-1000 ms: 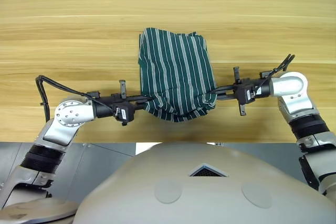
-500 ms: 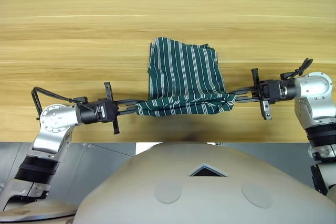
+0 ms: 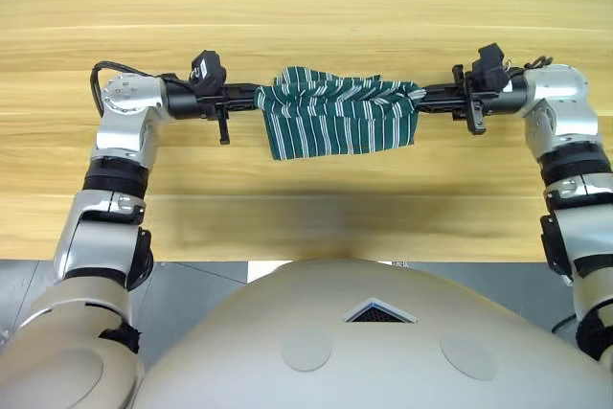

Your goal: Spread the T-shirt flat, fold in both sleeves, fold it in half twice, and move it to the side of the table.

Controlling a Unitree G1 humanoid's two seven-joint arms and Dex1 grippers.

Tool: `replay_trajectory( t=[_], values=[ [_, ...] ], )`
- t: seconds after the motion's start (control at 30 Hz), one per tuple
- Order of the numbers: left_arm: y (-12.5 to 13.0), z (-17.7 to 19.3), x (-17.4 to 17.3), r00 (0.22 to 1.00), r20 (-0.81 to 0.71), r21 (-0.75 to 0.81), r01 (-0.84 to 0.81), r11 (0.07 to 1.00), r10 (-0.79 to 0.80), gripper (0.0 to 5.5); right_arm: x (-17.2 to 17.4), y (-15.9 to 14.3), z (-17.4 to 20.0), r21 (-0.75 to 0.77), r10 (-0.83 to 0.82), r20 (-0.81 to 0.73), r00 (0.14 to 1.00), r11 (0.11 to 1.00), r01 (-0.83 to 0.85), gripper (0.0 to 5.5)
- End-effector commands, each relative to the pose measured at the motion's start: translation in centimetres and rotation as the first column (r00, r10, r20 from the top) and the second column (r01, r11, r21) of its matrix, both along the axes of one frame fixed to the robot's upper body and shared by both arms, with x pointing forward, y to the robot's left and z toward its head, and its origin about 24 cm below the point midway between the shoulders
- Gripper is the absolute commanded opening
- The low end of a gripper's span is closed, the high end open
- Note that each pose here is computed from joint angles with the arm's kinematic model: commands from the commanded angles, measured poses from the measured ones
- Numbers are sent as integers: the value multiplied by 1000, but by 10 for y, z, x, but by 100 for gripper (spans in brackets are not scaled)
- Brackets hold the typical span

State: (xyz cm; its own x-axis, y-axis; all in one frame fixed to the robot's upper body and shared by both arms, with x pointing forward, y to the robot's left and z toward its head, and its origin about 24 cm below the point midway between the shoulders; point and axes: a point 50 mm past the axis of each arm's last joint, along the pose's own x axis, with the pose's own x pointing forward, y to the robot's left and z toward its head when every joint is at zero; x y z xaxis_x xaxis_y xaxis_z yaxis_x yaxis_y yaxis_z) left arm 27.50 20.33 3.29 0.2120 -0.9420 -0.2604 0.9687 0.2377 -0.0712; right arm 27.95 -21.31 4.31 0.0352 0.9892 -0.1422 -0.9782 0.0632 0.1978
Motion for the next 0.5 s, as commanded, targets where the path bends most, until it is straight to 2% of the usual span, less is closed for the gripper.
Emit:
replay_trajectory(
  t=[0.03,0.07,0.1,0.27,0.5],
  values=[
    [-1,-7,13,999,-18,47,-47,998,48,0,12,2,-1,-7,-36,-17,999,999,36,3],
    [-1,-9,15,998,-23,49,-57,997,58,0,12,2,-3,-10,-44,-28,999,999,43,3],
    [-1,-9,17,997,-28,50,-71,996,72,0,13,1,-5,-13,-52,-37,998,999,52,32],
    [-1,-10,25,990,-70,38,-117,992,120,82,15,-1,-10,-3,-108,-65,992,994,108,117],
    [4,-17,23,950,-239,-64,-224,972,203,201,23,-3,-11,35,-231,-58,971,972,233,246]
  ],
)
